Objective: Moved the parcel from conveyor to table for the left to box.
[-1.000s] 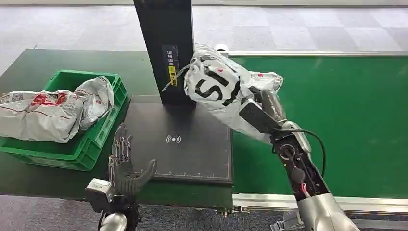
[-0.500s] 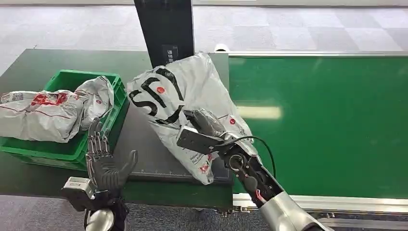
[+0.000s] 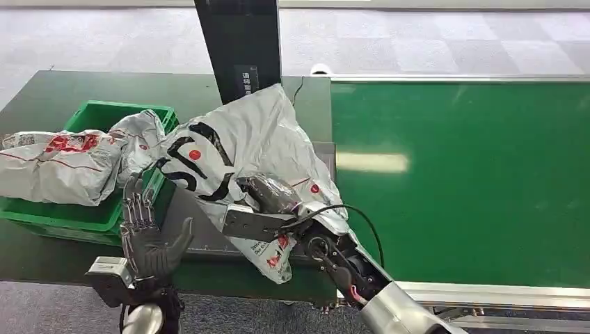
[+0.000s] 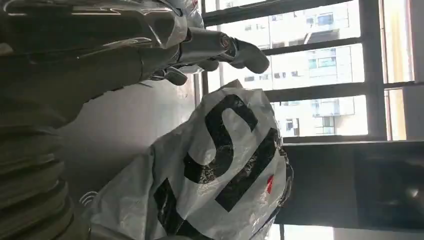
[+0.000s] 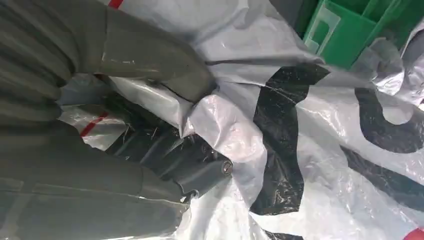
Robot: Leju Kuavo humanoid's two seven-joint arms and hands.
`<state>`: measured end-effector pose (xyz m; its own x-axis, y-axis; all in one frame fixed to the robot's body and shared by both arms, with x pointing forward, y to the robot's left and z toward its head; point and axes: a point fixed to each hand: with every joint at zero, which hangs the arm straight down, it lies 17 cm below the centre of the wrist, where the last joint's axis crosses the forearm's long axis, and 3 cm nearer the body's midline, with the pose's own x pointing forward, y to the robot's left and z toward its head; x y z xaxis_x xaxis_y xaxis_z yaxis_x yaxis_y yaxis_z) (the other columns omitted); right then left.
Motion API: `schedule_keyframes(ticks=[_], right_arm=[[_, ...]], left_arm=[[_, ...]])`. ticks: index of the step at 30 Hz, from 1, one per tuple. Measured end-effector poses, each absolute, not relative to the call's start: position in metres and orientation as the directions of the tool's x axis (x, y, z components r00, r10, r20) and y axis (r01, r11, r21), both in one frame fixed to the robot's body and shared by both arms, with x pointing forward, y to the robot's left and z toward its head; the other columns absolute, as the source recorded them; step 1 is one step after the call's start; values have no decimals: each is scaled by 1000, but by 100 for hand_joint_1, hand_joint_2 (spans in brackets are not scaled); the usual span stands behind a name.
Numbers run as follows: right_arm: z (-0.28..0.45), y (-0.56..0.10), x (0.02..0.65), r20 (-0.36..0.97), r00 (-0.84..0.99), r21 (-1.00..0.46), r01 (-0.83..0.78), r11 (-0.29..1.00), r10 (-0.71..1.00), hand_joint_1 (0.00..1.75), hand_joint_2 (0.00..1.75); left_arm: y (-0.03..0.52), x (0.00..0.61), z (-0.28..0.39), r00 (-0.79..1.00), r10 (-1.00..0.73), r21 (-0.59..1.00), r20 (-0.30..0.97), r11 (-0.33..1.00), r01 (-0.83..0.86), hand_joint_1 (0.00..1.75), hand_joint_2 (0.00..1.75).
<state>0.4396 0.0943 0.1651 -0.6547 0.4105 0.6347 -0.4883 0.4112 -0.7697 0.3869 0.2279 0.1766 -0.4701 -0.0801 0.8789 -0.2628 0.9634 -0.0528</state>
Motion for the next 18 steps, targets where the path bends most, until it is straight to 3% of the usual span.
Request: schedule_keyframes(ticks=[12,13,16,17,18], right_arm=[[160,98,436,630,-657,-774,-495,394,414,175,175],[160,98,436,630,-657,-775,-495,394,414,0,175],[159,96,440,631,-642,-774,-487,405,435,0,175],[158,93,444,633,-627,-773,-479,416,454,0,0],[158,89,450,636,-609,-770,-470,431,473,0,0]], left_arm=[[231,386,177,-470,-83,-54,879,961,-270,0,175],[231,386,177,-470,-83,-54,879,961,-271,0,175],[233,386,177,-467,-84,-54,880,960,-275,0,175],[233,386,176,-464,-85,-53,882,959,-277,0,175],[234,386,174,-458,-85,-52,885,959,-279,0,175]])
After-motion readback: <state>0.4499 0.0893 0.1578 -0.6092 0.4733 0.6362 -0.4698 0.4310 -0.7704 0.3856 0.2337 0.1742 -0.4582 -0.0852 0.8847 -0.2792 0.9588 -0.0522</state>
